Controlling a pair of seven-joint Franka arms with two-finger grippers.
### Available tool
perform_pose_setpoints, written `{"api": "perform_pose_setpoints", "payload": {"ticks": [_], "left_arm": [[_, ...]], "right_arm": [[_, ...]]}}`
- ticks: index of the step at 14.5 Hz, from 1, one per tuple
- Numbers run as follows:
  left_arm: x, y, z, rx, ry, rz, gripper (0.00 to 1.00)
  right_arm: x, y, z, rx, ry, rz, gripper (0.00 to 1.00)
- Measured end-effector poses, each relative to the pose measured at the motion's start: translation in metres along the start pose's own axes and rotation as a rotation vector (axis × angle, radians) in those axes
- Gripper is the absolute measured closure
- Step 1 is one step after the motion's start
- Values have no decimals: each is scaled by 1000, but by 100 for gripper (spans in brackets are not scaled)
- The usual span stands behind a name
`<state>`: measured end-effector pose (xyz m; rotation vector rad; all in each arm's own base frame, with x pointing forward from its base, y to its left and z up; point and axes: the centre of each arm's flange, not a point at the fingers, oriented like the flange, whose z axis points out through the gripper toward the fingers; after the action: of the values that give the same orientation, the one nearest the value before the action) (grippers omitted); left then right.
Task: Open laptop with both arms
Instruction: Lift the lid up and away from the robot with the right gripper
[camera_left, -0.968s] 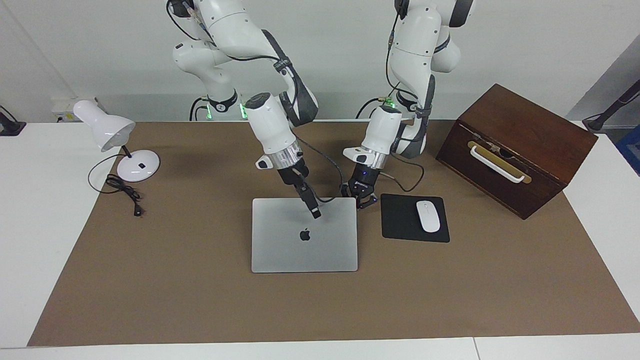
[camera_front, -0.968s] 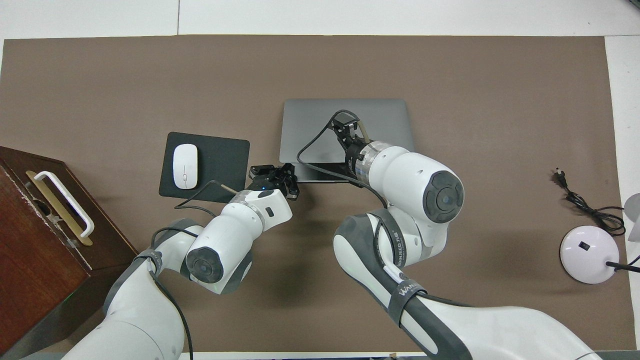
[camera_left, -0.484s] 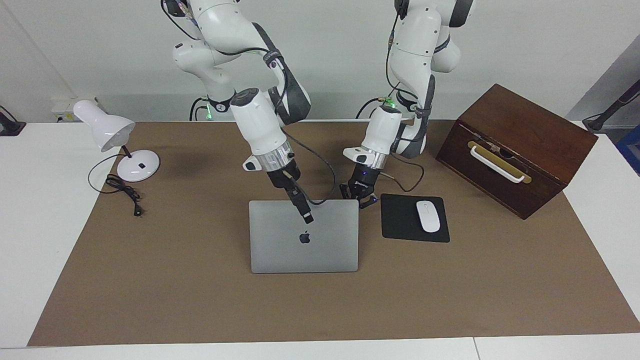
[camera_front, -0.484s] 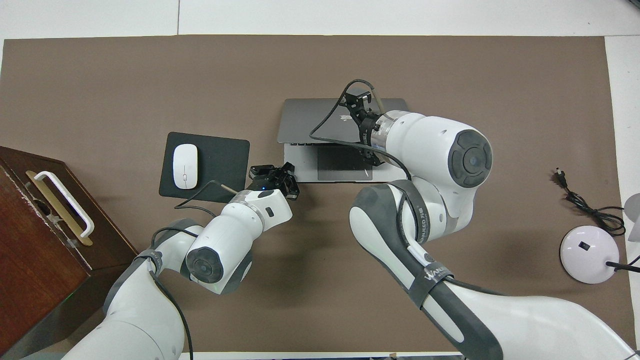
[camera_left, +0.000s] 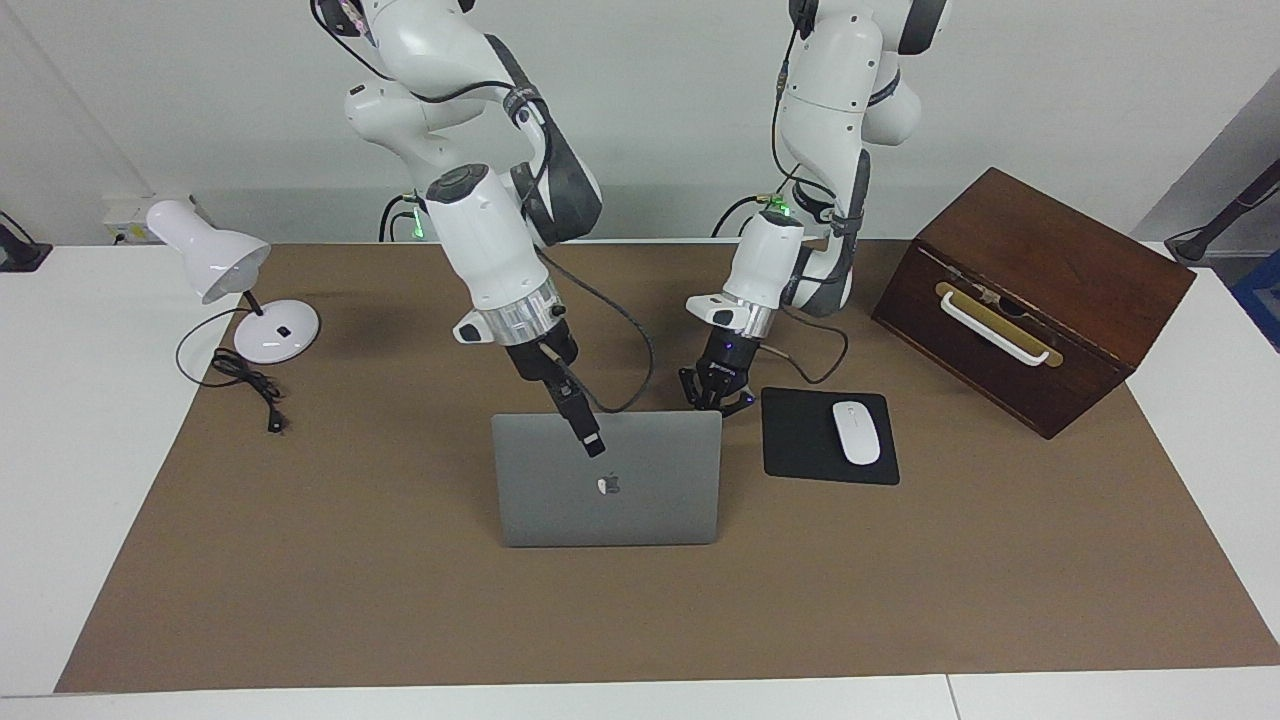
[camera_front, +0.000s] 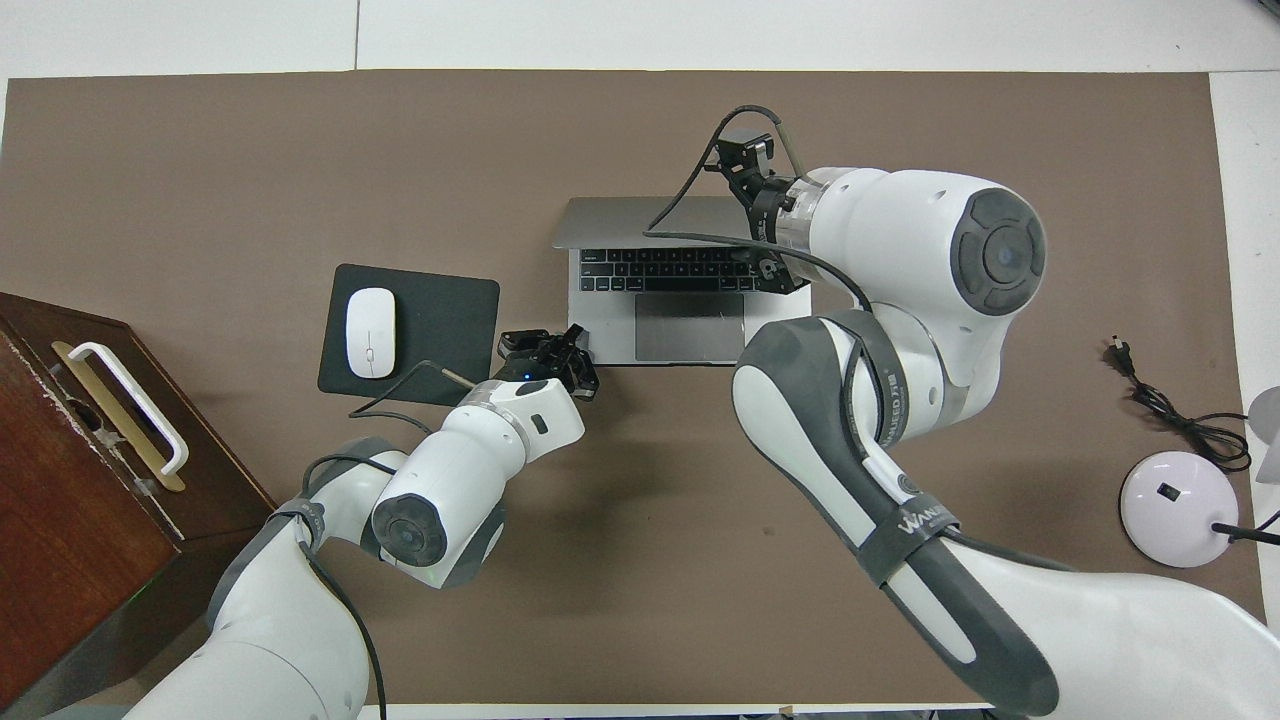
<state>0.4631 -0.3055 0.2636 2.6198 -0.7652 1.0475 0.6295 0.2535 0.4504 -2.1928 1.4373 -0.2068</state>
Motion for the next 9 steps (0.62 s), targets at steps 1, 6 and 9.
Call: {"api": "perform_pose_setpoints", "payload": {"ticks": [1, 6, 9], "left_arm": [[0, 0, 0, 0, 0, 0, 99], [0, 0, 0, 0, 0, 0, 99], [0, 0, 0, 0, 0, 0, 99]], "right_arm": [[2, -4, -2, 0, 0, 1, 0], [13, -18, -1, 5, 2, -11, 0], [16, -26, 2, 1, 1, -10, 0]]}}
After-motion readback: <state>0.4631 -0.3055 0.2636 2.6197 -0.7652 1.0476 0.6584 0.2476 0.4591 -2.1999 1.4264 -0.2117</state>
